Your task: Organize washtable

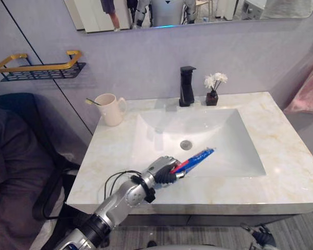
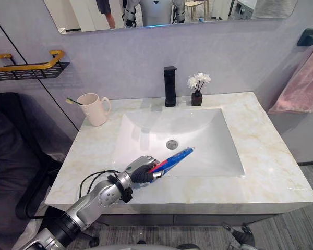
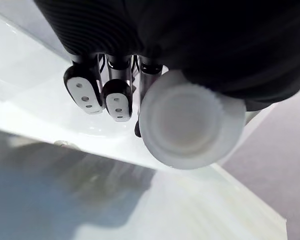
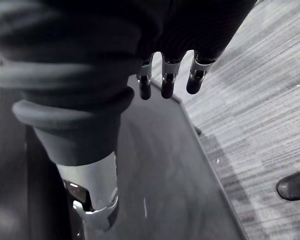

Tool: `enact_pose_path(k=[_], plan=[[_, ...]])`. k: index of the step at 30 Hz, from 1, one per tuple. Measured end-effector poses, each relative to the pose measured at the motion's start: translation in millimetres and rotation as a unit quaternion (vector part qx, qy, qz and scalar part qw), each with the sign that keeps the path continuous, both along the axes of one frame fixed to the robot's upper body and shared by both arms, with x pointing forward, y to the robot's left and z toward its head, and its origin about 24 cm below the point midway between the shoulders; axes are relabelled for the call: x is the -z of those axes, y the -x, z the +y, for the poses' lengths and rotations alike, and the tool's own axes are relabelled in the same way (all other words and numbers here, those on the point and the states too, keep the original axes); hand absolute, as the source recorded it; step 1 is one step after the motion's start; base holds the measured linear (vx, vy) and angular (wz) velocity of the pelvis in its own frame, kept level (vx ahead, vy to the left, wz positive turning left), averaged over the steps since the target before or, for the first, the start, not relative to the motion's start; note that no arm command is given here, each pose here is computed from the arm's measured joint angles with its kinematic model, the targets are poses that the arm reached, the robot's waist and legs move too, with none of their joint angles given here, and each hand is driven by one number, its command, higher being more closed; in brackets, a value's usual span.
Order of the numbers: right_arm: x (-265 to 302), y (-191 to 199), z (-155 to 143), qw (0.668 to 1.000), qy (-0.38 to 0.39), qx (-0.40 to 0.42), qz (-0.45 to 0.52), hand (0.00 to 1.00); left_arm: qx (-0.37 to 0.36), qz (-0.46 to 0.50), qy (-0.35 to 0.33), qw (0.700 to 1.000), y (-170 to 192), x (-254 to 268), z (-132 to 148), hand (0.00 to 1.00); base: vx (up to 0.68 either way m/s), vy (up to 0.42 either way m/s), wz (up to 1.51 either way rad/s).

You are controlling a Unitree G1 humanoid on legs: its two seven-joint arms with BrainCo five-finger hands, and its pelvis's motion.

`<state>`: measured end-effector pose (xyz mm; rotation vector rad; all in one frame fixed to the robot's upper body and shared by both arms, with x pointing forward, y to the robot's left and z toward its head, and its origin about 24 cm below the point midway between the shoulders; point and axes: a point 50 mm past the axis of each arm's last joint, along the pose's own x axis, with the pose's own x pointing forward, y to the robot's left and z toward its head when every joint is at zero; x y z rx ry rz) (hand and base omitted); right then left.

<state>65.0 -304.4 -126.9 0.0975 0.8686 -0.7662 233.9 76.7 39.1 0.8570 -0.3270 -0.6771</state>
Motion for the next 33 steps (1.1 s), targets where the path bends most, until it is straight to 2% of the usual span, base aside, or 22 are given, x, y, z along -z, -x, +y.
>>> enact_pose_path(k=[4, 7, 10, 12, 14, 16, 17, 20, 23, 24, 25, 27, 28, 30, 33], plan=[[-11, 16, -23, 0.994, 0.02, 0.105, -0.032, 0.0, -0.042, -0.007, 0.058, 0.997, 0, -12, 6, 1.0, -0.01, -0.013, -0.13], [-29, 18, -46, 0.976, 0.05, 0.192, -0.091, 0.0, -0.068, -0.02, 0.098, 0.993, 0, -21, 10, 1.0, -0.02, -0.014, -0.2], [-62, 15, -73, 0.948, 0.112, 0.249, -0.161, 0.0, -0.082, -0.019, 0.125, 0.989, -1, -24, 9, 1.0, -0.01, -0.013, -0.12], [-95, 6, -89, 0.925, 0.168, 0.26, -0.219, 0.0, -0.091, -0.019, 0.133, 0.987, 2, -25, 12, 1.0, 0.0, -0.015, -0.14], [-148, -6, -103, 0.881, 0.25, 0.25, -0.315, 0.0, -0.111, -0.017, 0.143, 0.983, 3, -25, 18, 1.0, 0.01, -0.01, -0.03], [-183, -14, -108, 0.846, 0.293, 0.234, -0.378, 0.0, -0.123, -0.019, 0.145, 0.982, 2, -25, 23, 1.0, 0.0, 0.0, 0.0], [-215, -26, -110, 0.809, 0.321, 0.212, -0.445, 0.0, -0.134, -0.019, 0.147, 0.98, 1, -25, 28, 1.0, -0.02, -0.015, -0.03], [-264, -46, -107, 0.736, 0.33, 0.165, -0.568, 0.0, -0.143, -0.014, 0.155, 0.977, 1, -24, 33, 1.0, -0.03, -0.01, -0.07], [-325, -82, -87, 0.654, 0.318, 0.049, -0.684, 0.0, -0.139, -0.021, 0.169, 0.975, 2, -32, 35, 1.0, -0.03, -0.001, -0.12], [-353, -100, -70, 0.613, 0.309, -0.02, -0.727, 0.0, -0.131, -0.023, 0.182, 0.974, 3, -38, 34, 1.0, -0.01, -0.006, -0.1], [-367, -109, -60, 0.587, 0.298, -0.057, -0.75, 0.0, -0.128, -0.026, 0.189, 0.973, 3, -40, 34, 1.0, 0.0, -0.012, -0.08], [-406, -141, -14, 0.51, 0.25, -0.178, -0.804, 0.0, -0.118, -0.031, 0.209, 0.97, 5, -47, 31, 1.0, 0.0, -0.026, -0.04], [-410, -147, -2, 0.497, 0.235, -0.204, -0.81, 0.0, -0.114, -0.033, 0.21, 0.97, 5, -48, 29, 1.0, 0.0, -0.031, -0.01], [-412, -171, 44, 0.473, 0.172, -0.3, -0.81, 0.0, -0.098, -0.035, 0.212, 0.972, 6, -50, 23, 1.0, 0.0, 0.0, 0.0], [-394, -188, 80, 0.481, 0.106, -0.364, -0.79, 0.0, -0.083, -0.029, 0.212, 0.973, 9, -49, 16, 1.0, 0.0, -0.014, 0.05]])
